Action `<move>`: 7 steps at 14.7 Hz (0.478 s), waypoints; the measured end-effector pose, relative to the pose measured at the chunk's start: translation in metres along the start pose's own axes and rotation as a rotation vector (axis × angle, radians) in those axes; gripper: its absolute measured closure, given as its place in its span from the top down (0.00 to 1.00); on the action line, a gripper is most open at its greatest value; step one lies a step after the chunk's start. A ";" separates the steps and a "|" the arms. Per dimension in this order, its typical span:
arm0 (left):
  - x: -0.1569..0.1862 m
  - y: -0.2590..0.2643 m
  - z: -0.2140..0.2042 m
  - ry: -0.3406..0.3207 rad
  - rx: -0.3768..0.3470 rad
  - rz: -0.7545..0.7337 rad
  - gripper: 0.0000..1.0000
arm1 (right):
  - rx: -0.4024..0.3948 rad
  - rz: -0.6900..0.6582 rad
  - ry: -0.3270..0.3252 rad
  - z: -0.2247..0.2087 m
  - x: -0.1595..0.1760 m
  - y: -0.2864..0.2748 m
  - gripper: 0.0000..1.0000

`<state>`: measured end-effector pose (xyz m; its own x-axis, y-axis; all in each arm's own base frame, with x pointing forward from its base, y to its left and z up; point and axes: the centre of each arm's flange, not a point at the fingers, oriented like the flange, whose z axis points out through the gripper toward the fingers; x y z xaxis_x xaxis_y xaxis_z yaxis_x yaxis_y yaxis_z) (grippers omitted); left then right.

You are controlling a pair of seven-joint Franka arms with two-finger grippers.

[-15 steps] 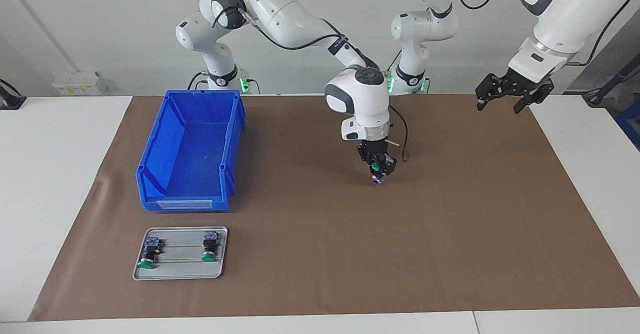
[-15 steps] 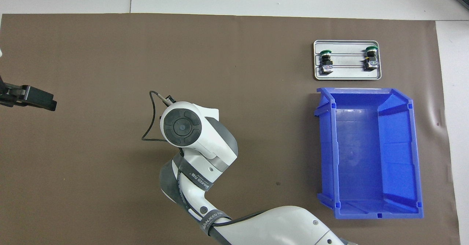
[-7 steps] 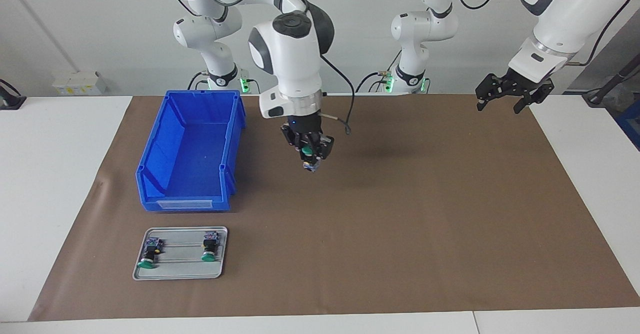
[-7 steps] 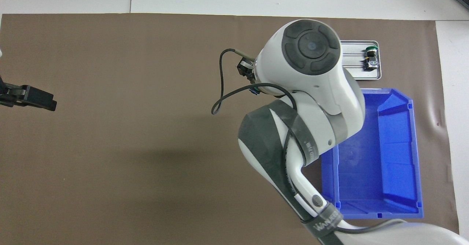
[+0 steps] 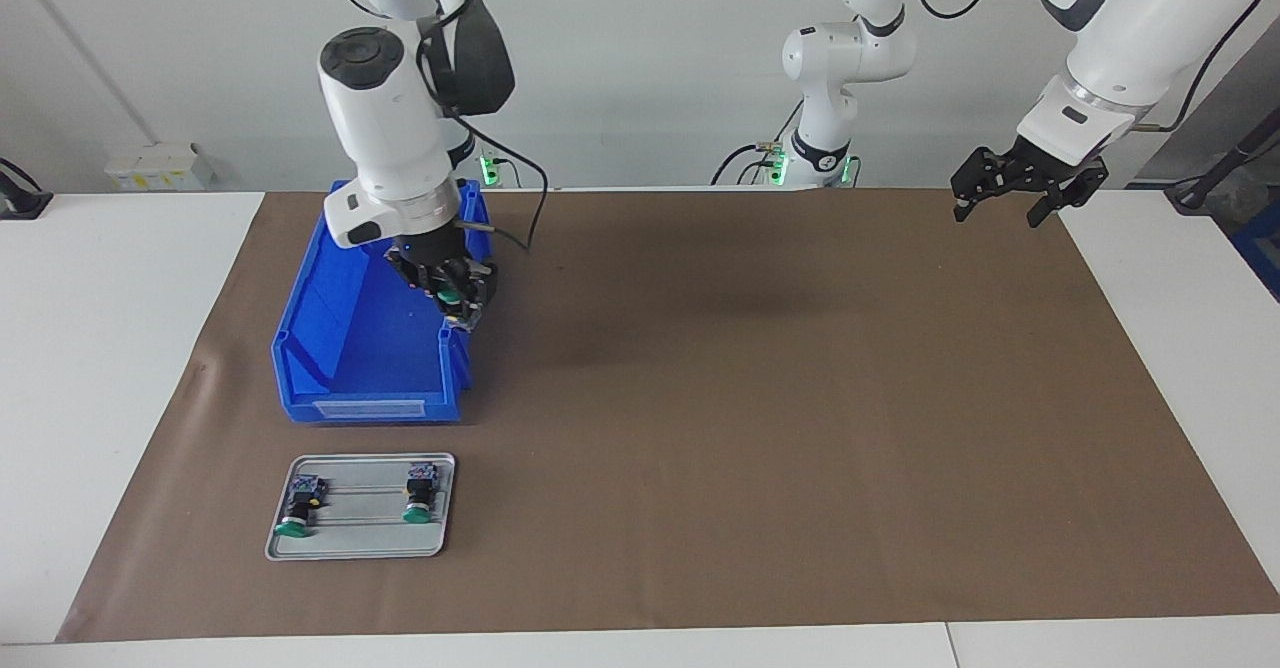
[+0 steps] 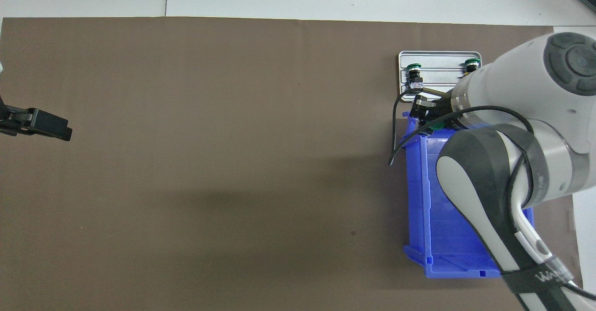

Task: Place and press button with both arms
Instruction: 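Carry the green button with the right gripper over the blue bin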

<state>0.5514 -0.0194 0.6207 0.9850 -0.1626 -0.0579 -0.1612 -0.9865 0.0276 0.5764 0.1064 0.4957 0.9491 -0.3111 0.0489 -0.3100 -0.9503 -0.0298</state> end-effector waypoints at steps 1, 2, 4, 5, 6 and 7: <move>0.000 0.000 0.000 0.000 0.000 0.000 1.00 | 0.001 -0.032 0.003 0.016 -0.002 0.023 0.35; 0.000 0.000 0.000 0.000 0.000 0.000 1.00 | 0.001 -0.059 0.003 0.032 -0.005 0.045 0.35; 0.000 0.000 0.000 0.000 0.000 0.000 1.00 | -0.003 -0.084 -0.002 0.056 -0.009 0.082 0.35; 0.000 0.000 0.000 0.000 0.000 0.000 1.00 | -0.002 -0.090 0.003 0.066 -0.011 0.093 0.35; 0.000 0.000 0.000 0.000 0.000 0.000 1.00 | 0.000 -0.095 0.011 0.076 -0.013 0.099 0.35; 0.000 0.000 0.000 0.000 0.000 0.000 1.00 | 0.002 -0.104 0.021 0.089 -0.016 0.104 0.35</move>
<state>0.5514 -0.0194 0.6207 0.9850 -0.1626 -0.0579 -0.1612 -0.9865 0.0276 0.5337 0.0139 0.4033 0.9749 -0.2106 0.0727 -0.2093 -0.9775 -0.0253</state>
